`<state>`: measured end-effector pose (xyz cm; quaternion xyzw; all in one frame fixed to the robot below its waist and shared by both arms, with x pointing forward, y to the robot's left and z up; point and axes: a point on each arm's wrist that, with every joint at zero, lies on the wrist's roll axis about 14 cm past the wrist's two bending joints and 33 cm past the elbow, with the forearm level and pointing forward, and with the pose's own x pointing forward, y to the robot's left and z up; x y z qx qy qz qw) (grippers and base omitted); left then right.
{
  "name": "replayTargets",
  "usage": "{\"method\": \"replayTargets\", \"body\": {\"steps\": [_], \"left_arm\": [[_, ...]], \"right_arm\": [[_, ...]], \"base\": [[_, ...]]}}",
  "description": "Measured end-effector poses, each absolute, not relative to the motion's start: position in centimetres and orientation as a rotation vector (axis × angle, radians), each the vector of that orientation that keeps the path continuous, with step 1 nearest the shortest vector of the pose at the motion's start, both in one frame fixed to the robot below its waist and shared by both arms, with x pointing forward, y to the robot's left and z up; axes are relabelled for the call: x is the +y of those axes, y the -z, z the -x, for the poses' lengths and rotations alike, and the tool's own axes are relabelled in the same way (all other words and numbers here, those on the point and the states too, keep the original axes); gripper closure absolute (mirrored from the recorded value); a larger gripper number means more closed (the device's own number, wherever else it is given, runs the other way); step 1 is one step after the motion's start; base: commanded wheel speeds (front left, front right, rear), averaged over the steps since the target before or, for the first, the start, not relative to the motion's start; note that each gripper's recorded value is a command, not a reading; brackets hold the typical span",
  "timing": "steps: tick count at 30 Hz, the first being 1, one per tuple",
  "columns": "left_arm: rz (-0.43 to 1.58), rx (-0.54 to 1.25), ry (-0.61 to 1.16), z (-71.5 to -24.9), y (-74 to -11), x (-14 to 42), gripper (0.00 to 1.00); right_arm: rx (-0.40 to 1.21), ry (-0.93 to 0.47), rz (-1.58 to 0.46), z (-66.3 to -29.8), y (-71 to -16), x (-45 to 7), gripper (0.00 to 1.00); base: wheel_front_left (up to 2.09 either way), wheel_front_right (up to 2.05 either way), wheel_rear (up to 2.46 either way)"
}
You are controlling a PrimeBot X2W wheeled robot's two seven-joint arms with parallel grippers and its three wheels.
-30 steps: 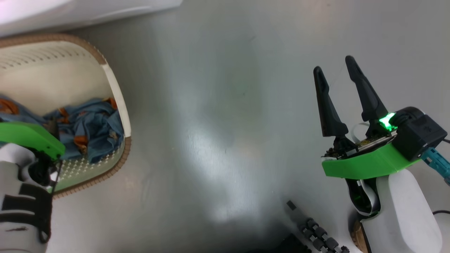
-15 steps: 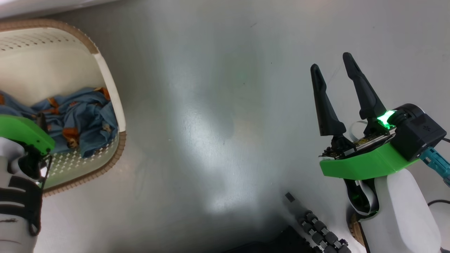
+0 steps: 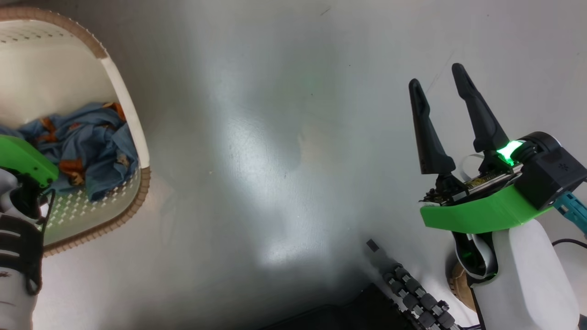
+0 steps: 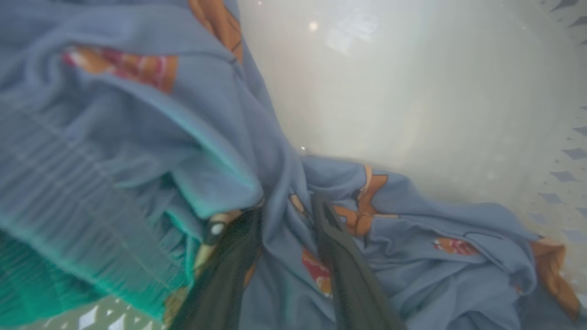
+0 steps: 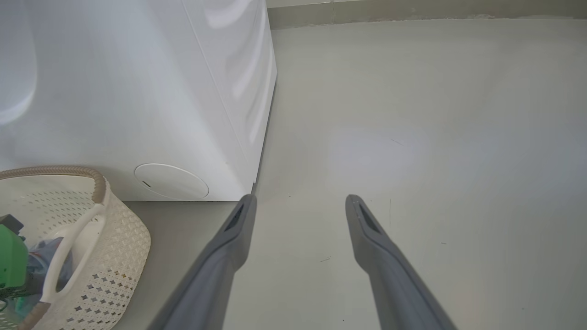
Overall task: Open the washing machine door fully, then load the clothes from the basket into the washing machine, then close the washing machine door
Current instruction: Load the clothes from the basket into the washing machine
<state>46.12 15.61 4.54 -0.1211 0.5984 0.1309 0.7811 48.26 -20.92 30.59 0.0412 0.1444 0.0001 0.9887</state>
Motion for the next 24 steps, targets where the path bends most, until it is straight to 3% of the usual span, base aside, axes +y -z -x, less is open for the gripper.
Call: {"method": "replayTargets", "body": {"steps": [2,3,4,24], "left_arm": [[0.259,1.299,-0.283,-45.9,-4.4,15.7,0.74],[0.258,1.3,-0.284,-45.8,-4.4,15.7,0.97],[0.257,1.3,-0.286,-45.7,-4.4,15.8,1.0],[0.306,1.04,-0.321,-46.9,-10.5,18.1,1.0]], "right_arm": [[0.291,0.002,-0.082,-48.3,-30.4,-21.0,0.0],[0.291,0.002,-0.083,-48.3,-30.4,-21.0,0.0],[0.291,0.003,-0.083,-48.4,-30.4,-21.0,0.0],[0.191,-0.028,-0.115,-49.7,-34.4,-19.6,0.0]], "base": [[0.0,0.0,0.0],[0.0,0.0,0.0],[0.0,0.0,0.0],[0.0,0.0,0.0]]}}
